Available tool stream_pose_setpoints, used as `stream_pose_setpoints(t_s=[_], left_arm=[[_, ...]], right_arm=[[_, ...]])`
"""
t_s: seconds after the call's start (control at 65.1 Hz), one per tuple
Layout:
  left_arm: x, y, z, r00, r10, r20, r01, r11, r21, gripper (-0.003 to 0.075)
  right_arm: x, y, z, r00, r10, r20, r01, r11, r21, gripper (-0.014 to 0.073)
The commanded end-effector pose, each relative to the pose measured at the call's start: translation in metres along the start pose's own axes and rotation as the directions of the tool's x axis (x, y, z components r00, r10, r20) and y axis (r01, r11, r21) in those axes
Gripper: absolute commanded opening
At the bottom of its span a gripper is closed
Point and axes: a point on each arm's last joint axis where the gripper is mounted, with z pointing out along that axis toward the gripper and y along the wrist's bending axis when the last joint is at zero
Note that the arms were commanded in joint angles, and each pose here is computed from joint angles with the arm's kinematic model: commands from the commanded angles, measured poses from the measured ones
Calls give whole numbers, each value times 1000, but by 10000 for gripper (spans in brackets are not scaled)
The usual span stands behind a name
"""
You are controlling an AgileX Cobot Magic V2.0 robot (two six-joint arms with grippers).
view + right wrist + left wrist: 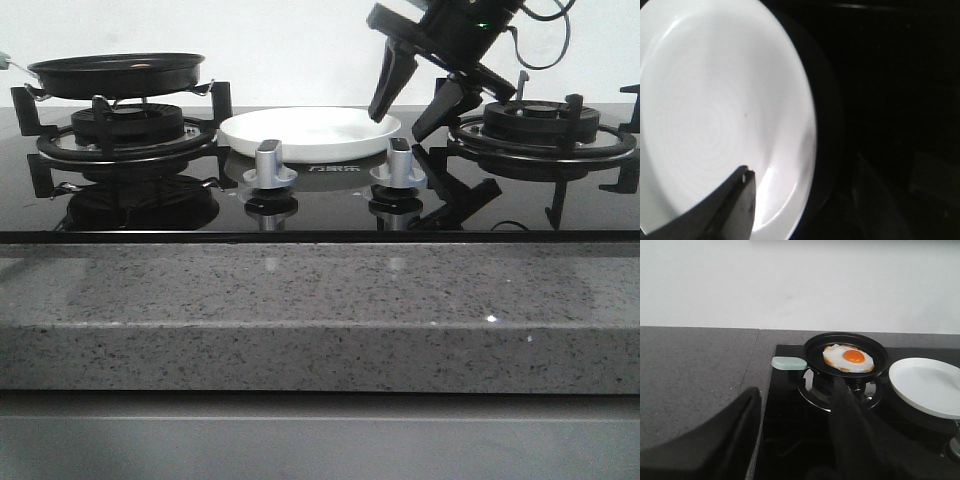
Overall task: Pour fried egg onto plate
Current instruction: 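Lower the right gripper onto the white plate rim and grip it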
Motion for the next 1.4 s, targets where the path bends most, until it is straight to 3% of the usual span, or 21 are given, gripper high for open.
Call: stream_pose_setpoints(t_s=[0.0,0.277,0.492,1.06,1.383], left_arm=[[-14,-1,0,996,-7,89,6,1000,10,322],[-14,-1,0,996,-7,89,6,1000,10,322],[-14,-1,0,996,-7,89,6,1000,10,322],[-14,-1,0,996,-7,89,6,1000,10,322],[-14,-1,0,996,-7,89,6,1000,10,322]], right_arm=[[3,24,-37,999,-45,-2,44,997,-60,454],[3,23,-37,999,-44,-3,44,997,-61,453],[3,25,-37,999,-54,-2,54,996,-75,392],[2,20,-39,998,-61,4,61,995,-72,392],[3,16,-35,994,-108,-9,108,994,7,392]])
